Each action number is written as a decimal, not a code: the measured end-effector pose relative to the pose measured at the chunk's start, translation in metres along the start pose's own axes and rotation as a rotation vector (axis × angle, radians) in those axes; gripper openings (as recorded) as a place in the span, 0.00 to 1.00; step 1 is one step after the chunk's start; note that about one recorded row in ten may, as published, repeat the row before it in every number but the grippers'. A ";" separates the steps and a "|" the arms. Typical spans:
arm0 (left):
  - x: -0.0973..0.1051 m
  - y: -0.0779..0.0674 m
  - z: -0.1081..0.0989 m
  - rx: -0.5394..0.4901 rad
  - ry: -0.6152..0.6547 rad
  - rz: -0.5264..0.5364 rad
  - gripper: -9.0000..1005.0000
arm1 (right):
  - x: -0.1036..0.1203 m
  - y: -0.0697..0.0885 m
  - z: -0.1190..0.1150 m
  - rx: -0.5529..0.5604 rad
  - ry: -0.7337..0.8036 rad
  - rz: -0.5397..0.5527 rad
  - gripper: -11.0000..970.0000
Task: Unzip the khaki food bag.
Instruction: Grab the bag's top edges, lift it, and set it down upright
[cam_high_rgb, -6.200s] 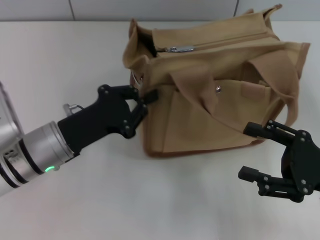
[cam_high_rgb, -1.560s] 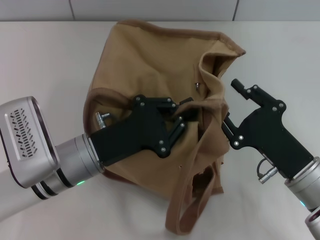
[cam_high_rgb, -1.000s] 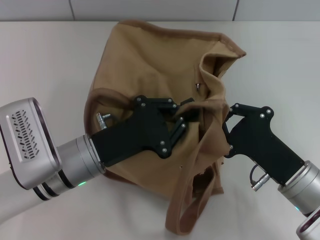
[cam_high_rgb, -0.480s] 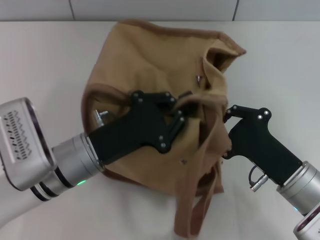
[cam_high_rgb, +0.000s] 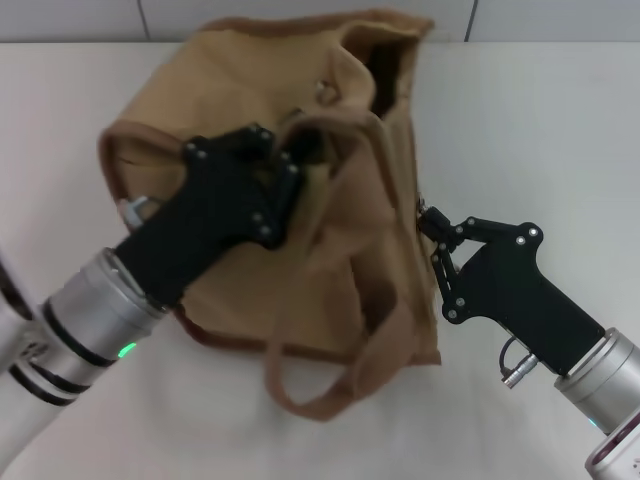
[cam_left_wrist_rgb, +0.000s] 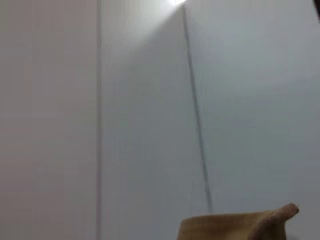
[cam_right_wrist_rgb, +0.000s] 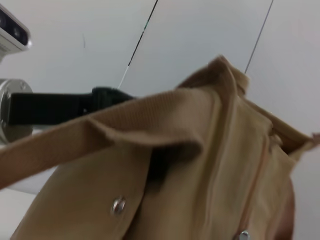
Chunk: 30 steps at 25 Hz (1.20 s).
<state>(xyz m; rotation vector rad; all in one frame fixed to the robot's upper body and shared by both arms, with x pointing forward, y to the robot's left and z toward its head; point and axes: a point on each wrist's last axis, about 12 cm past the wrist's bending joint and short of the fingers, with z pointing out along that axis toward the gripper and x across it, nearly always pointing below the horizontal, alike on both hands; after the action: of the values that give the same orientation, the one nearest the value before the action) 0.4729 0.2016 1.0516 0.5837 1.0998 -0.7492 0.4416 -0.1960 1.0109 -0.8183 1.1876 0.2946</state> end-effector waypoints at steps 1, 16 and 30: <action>-0.003 0.002 -0.005 -0.062 -0.028 -0.003 0.08 | 0.000 0.000 0.000 0.002 0.002 -0.001 0.01; -0.010 0.019 -0.034 -0.376 -0.111 -0.058 0.08 | 0.002 -0.002 -0.001 0.012 0.015 -0.002 0.01; -0.010 0.023 -0.041 -0.420 -0.108 -0.084 0.08 | 0.003 -0.004 0.001 0.035 0.029 0.018 0.01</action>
<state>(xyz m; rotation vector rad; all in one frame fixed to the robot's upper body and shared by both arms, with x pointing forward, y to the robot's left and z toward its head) 0.4650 0.2488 1.0478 0.1406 1.1446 -0.5898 0.4457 -0.1988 1.0096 -0.7840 1.2250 0.2765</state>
